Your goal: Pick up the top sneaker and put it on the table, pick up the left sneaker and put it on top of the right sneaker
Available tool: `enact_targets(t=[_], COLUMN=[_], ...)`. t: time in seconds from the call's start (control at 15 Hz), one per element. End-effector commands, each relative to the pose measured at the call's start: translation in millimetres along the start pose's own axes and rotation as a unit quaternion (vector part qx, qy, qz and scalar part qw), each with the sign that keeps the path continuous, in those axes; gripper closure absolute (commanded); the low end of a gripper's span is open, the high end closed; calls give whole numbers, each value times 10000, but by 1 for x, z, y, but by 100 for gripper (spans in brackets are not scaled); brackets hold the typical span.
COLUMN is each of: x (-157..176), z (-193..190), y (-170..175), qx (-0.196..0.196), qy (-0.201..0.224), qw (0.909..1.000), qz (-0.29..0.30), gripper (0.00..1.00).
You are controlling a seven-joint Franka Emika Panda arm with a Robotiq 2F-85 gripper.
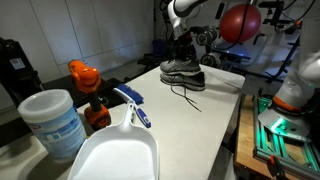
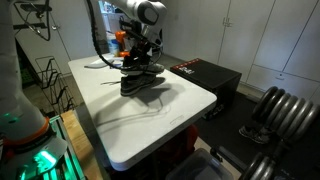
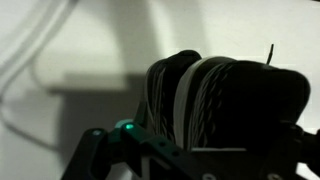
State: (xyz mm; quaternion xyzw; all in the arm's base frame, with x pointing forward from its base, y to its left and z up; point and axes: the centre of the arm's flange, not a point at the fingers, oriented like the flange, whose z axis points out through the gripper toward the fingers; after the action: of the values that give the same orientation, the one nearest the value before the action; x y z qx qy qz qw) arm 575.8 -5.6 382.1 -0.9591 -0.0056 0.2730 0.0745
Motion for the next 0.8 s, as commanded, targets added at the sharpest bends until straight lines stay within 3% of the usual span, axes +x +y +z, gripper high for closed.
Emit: enact_targets(t=[0.0, 0.73], x=[-11, -53], z=[-5, -35], y=[1, -3], qx=[-4, -100], qy=[161, 742], qw=[9999, 9971], qz=[30, 162], gripper=[0, 0])
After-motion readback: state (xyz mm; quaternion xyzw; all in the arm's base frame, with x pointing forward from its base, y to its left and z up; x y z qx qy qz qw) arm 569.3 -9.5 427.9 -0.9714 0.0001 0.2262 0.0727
